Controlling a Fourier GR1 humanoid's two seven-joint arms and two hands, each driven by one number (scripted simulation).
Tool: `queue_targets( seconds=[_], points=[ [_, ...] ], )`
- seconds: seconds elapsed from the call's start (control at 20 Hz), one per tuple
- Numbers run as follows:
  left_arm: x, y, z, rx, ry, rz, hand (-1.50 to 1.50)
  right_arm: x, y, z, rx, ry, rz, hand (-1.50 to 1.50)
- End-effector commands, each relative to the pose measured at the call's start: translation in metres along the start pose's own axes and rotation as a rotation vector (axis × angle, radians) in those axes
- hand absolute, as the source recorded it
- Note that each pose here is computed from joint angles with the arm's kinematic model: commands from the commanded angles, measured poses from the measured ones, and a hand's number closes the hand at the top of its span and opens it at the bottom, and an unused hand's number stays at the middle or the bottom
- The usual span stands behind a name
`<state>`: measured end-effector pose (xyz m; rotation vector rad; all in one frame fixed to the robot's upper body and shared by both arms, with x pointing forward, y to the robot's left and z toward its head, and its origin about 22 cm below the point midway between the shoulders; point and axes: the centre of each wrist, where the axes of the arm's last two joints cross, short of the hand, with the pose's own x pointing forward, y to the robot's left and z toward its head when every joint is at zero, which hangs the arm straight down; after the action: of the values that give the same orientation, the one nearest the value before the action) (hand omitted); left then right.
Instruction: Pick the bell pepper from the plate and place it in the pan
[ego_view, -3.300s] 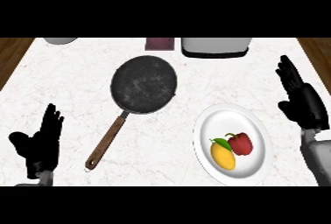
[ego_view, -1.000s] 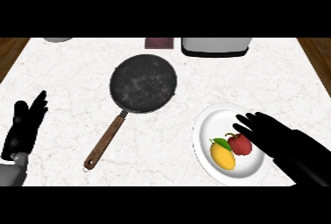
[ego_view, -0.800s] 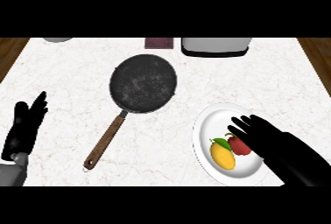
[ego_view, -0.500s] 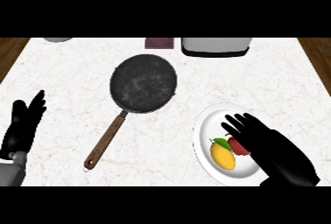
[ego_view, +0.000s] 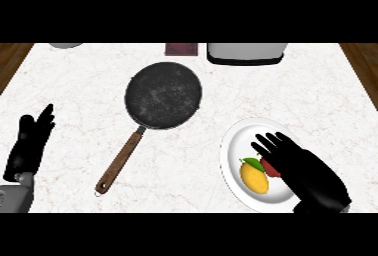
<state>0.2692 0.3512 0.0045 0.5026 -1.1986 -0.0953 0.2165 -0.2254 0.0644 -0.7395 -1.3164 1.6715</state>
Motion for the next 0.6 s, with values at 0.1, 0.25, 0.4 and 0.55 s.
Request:
queue_targets(
  seconds=[0.1,0.25,0.4,0.55],
  points=[
    [-0.015,0.004,0.012,-0.015,-0.003,-0.002,0.00,-0.005,-0.002,-0.003,0.005,-0.004,0.007,-1.50],
    [0.014,-0.002,0.003,-0.006,-0.004,0.010,0.00,-0.001,0.006,-0.014,0.002,-0.004,-0.009,-1.50],
    [0.013,-0.021,0.011,-0.013,-0.005,0.013,0.00,-0.011,0.013,-0.003,0.016,0.002,0.006,-1.50],
    [0.015,0.013,0.003,0.012,-0.015,0.016,0.00,-0.013,0.011,-0.034,0.027,0.017,-0.001,-1.50]
  ],
)
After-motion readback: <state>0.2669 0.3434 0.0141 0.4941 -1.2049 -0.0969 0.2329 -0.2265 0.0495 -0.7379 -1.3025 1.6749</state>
